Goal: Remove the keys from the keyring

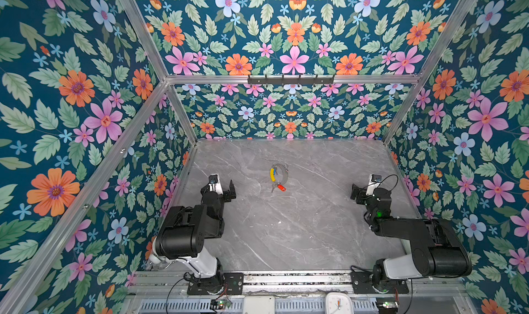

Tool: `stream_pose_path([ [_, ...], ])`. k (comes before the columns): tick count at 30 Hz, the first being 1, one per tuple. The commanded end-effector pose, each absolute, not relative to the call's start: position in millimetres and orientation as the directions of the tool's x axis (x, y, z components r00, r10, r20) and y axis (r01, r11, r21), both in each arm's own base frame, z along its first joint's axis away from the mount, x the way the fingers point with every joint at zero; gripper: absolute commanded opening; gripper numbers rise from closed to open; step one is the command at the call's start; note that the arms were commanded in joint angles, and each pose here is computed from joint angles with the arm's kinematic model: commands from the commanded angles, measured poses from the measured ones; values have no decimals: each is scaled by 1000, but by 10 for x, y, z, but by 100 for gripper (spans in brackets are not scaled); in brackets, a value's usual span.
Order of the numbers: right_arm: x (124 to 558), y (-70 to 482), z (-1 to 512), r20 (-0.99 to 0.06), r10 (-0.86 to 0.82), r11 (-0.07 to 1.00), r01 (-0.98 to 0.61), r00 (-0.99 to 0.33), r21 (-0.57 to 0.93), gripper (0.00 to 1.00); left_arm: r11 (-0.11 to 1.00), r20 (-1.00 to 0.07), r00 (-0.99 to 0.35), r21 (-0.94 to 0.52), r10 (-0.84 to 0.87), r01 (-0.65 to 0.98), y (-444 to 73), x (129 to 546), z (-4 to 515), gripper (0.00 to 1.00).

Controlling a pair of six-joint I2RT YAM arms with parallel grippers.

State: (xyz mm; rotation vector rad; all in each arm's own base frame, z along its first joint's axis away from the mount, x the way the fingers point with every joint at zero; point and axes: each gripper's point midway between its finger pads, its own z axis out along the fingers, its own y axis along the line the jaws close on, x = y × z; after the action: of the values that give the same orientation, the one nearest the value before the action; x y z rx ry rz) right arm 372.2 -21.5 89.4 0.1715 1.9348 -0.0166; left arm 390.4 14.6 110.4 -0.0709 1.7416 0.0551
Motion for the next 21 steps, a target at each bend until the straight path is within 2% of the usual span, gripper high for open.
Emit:
stream_pose_path([
  [1, 3753, -210, 970, -939, 112, 989, 125, -325, 75, 99, 996, -987, -164, 12, -2, -84, 159, 3903, 1126, 100],
  [21, 3754, -210, 964, -938, 115, 989, 125, -328, 78, 99, 997, -986, -164, 11, -3, -79, 151, 3904, 1127, 100],
])
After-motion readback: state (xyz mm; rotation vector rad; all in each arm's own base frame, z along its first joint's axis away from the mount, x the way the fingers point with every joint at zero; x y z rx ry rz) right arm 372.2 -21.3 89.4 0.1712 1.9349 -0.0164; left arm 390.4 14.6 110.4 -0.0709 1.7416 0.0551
